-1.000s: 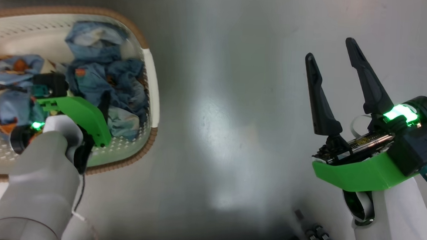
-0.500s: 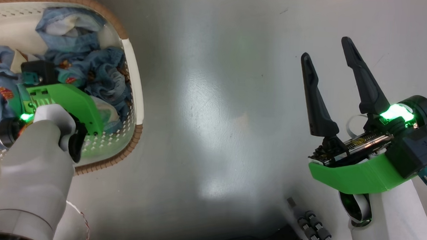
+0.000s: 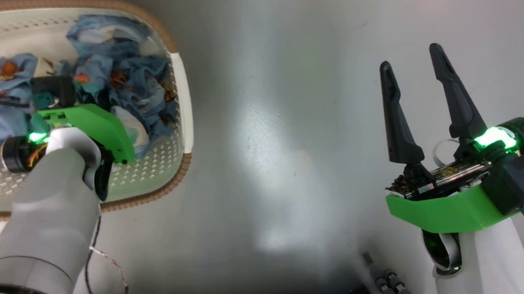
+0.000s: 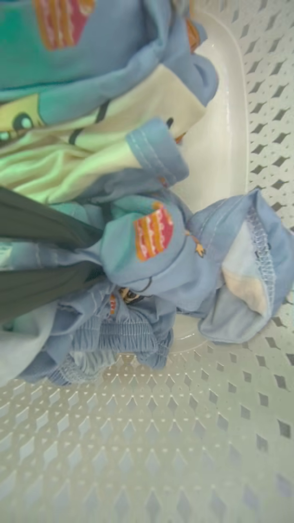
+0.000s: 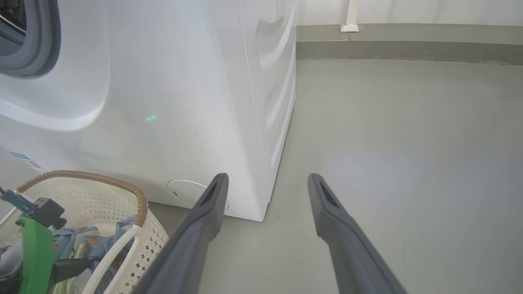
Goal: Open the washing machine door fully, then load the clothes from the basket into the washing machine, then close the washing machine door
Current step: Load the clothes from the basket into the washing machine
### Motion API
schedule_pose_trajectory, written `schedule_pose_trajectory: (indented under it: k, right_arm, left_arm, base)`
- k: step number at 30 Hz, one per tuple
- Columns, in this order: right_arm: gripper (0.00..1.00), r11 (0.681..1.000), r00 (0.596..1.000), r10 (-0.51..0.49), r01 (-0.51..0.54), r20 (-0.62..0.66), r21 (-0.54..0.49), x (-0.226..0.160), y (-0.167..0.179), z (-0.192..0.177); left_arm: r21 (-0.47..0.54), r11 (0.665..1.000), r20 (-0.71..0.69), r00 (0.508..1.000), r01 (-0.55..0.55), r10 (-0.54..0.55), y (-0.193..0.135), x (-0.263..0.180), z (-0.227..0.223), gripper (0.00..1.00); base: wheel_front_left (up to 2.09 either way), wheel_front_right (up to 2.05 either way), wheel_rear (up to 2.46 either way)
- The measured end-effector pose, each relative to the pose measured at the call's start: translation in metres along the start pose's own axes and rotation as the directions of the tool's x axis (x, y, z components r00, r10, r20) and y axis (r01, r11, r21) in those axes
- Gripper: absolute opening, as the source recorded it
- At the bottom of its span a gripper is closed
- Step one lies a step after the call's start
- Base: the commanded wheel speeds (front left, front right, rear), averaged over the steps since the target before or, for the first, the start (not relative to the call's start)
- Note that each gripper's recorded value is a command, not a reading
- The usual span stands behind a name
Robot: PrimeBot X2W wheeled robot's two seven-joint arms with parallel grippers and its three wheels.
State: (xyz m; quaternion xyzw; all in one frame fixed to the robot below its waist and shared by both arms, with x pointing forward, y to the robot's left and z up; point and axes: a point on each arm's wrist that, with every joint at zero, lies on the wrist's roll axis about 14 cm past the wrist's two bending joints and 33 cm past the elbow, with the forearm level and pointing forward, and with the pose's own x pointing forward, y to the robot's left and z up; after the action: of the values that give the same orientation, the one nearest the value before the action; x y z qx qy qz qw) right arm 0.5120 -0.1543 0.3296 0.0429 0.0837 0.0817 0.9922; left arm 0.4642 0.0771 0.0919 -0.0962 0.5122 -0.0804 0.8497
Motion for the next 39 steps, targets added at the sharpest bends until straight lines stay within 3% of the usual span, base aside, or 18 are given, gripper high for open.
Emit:
schedule_pose_trajectory:
  k: [11, 21, 39]
  right_arm:
    - [1.0, 1.0, 0.998, 0.015, -0.015, 0.056, 0.002, 0.0, 0.007, 0.027]
    - [1.0, 1.0, 0.996, 0.013, -0.013, 0.091, -0.001, -0.016, 0.011, 0.057]
    - [1.0, 1.0, 0.992, 0.023, -0.023, 0.122, 0.002, -0.068, 0.029, 0.104]
  left_arm:
    - [0.009, 1.0, 0.175, 0.985, -0.007, 0.005, -0.005, -0.032, 0.05, 0.0]
    - [0.028, 0.999, 0.366, 0.931, -0.02, 0.009, -0.01, -0.086, 0.097, 0.0]
    - [0.032, 0.995, 0.652, 0.757, -0.094, 0.051, 0.003, -0.226, 0.13, 0.0]
  base:
    - [0.0, 0.0, 0.0]
    - [0.0, 0.0, 0.0]
    - [0.0, 0.0, 0.0]
